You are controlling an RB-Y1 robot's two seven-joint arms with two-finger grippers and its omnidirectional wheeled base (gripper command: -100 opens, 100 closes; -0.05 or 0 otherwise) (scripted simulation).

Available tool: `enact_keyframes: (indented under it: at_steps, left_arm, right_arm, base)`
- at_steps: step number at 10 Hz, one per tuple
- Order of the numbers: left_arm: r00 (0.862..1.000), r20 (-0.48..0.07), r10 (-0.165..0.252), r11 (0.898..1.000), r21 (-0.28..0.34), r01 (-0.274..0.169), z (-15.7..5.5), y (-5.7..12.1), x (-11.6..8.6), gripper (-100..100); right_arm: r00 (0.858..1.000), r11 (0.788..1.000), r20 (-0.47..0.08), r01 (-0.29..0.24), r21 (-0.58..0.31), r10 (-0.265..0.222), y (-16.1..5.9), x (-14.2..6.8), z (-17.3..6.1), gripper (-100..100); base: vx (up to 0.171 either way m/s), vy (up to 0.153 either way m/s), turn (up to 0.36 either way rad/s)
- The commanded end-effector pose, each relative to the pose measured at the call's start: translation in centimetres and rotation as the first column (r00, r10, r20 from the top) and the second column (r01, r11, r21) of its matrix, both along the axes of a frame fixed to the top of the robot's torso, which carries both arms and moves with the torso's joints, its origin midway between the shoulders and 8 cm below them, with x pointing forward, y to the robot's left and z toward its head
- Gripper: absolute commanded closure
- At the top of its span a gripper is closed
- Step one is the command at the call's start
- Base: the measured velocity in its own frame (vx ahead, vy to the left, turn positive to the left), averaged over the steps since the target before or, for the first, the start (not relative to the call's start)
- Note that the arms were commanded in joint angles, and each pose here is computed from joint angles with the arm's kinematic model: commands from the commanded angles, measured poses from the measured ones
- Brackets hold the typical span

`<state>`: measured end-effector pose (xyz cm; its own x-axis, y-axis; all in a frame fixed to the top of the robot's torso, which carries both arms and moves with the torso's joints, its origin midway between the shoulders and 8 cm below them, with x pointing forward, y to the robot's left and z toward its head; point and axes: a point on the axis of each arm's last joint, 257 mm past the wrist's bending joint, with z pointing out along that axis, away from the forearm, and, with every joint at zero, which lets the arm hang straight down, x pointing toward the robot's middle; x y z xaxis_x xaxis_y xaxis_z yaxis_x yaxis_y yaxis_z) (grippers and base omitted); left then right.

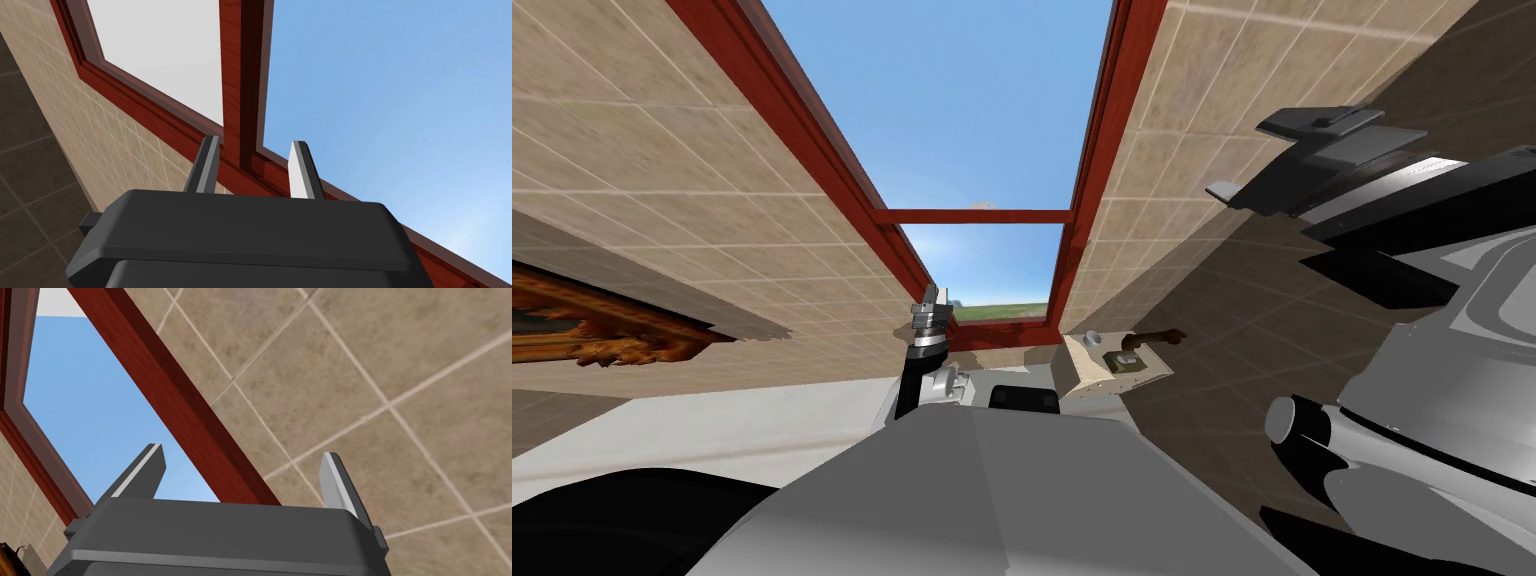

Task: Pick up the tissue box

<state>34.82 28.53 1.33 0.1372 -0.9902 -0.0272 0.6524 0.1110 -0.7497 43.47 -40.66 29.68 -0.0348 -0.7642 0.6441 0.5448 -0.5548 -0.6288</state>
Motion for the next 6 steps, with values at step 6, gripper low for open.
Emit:
enact_keyframes:
  at_steps: [6]
  left_arm:
    - [1.0,0.0,0.0,1.0,0.0,0.0,0.0,0.0,0.0,0]
  right_arm:
    - [0.962,0.956,0.144,0.251,-0.151,-0.23,-4.3,-2.0,6.1,-100]
  base:
    - [0.01,0.013,0.076]
